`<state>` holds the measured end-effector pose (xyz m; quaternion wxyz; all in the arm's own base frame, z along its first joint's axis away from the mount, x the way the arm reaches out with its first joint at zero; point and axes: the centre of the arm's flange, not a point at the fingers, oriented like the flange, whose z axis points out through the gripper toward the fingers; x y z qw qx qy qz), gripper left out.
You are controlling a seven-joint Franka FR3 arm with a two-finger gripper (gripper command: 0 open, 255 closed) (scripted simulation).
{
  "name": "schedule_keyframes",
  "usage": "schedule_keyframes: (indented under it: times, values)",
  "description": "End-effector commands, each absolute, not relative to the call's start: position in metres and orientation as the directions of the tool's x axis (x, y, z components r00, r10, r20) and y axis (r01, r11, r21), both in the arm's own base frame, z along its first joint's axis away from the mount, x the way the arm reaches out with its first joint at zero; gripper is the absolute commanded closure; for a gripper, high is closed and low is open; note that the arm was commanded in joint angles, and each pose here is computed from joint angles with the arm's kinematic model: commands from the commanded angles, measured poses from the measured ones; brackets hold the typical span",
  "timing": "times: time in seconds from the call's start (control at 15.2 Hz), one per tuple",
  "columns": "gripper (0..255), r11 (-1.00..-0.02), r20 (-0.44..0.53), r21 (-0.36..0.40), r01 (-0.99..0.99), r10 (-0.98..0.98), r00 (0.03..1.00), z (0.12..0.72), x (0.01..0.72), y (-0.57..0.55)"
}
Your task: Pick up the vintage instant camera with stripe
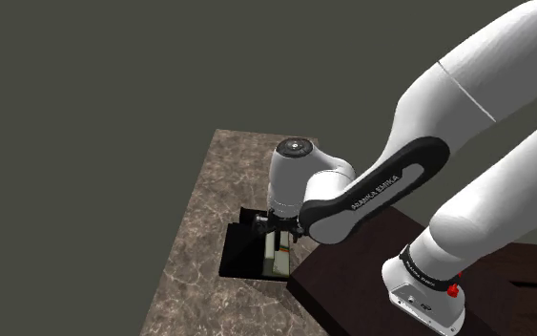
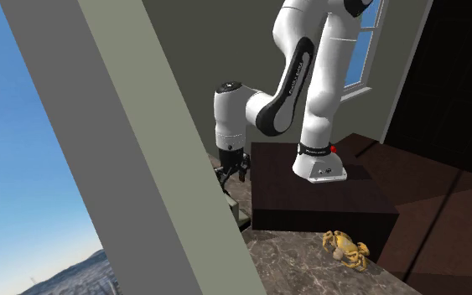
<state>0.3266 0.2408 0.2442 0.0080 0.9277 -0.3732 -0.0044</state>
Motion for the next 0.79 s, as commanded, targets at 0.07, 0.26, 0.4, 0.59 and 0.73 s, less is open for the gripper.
schedule_keyframes:
  times: [0.07,0.26,0.4,0.59,0.73]
  values:
    - [0,-0.676,0.004,0.012,-0.737,-0.737,0.676,0.222,0.333,0.257]
    - [0,-0.676,0.004,0.012,-0.737,-0.737,0.676,0.206,0.333,0.257]
    - [0,-0.676,0.004,0.012,-0.737,-0.737,0.676,0.195,0.333,0.257]
    - [0,-0.676,0.004,0.012,-0.737,-0.737,0.676,0.182,0.333,0.257]
    - [255,-0.676,0.004,0.012,-0.737,-0.737,0.676,0.182,0.334,0.257]
